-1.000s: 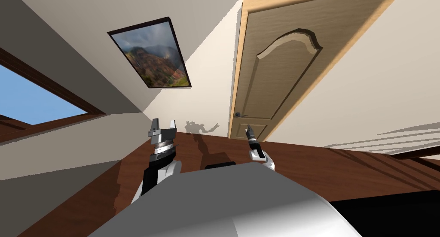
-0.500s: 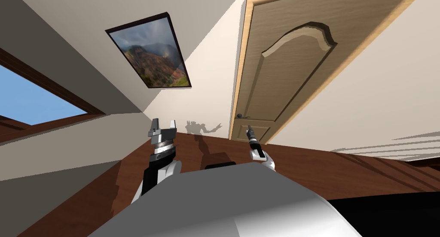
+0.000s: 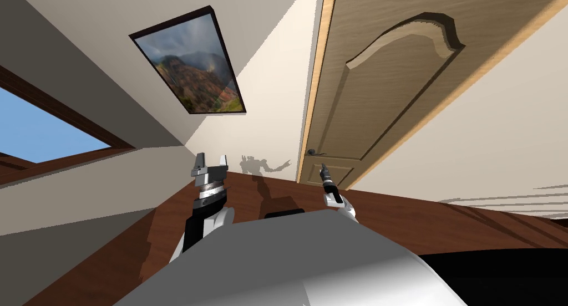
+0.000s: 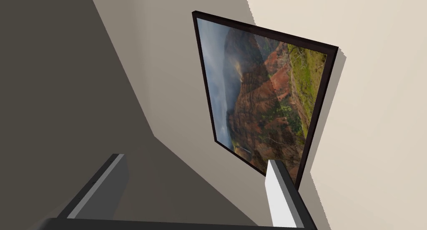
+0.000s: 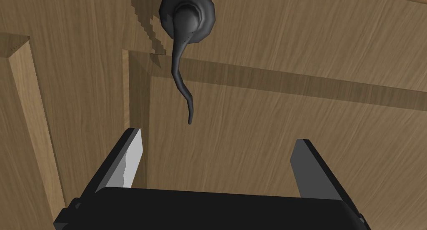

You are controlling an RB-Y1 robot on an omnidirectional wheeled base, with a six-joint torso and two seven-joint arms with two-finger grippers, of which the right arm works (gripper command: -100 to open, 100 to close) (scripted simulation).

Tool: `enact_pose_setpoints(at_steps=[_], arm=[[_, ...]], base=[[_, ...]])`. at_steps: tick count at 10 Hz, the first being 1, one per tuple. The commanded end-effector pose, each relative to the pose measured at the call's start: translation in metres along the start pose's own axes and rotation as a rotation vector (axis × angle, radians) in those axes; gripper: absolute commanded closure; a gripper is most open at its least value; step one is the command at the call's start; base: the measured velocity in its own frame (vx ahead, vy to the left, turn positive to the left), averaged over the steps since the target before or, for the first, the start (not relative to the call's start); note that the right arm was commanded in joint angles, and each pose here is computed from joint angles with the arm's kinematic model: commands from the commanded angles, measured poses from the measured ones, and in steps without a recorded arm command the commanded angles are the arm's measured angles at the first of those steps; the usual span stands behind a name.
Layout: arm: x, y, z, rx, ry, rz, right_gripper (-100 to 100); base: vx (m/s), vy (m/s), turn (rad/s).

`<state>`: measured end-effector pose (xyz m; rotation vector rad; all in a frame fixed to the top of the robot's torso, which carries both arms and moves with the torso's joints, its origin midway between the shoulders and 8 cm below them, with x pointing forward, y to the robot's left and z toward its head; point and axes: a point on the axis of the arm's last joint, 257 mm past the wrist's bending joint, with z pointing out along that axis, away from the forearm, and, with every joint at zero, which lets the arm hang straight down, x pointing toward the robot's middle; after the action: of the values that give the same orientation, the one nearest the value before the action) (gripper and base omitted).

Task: Pull the door open

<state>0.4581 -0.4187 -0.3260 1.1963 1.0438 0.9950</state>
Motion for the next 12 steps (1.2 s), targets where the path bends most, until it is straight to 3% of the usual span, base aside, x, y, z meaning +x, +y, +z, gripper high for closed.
enact_pose_setpoints(at_steps=[1,7,8,12], arm=[[-0.006,-0.008,0.0008,0.019,-0.013,-0.004,-100],[-0.024,-0.03,0.002,0.07,-0.048,-0.012,-100],[-0.022,-0.027,0.0024,0.063,-0.043,-0.011,-100],[-0.051,-0.032,-0.005,0.07,-0.079,-0.012,-100]], base=[[0.119,-0.016,0.038],[0.088,-0.009,0.026],[0.039,-0.001,0.006],[0.174,-0.024,0.085]])
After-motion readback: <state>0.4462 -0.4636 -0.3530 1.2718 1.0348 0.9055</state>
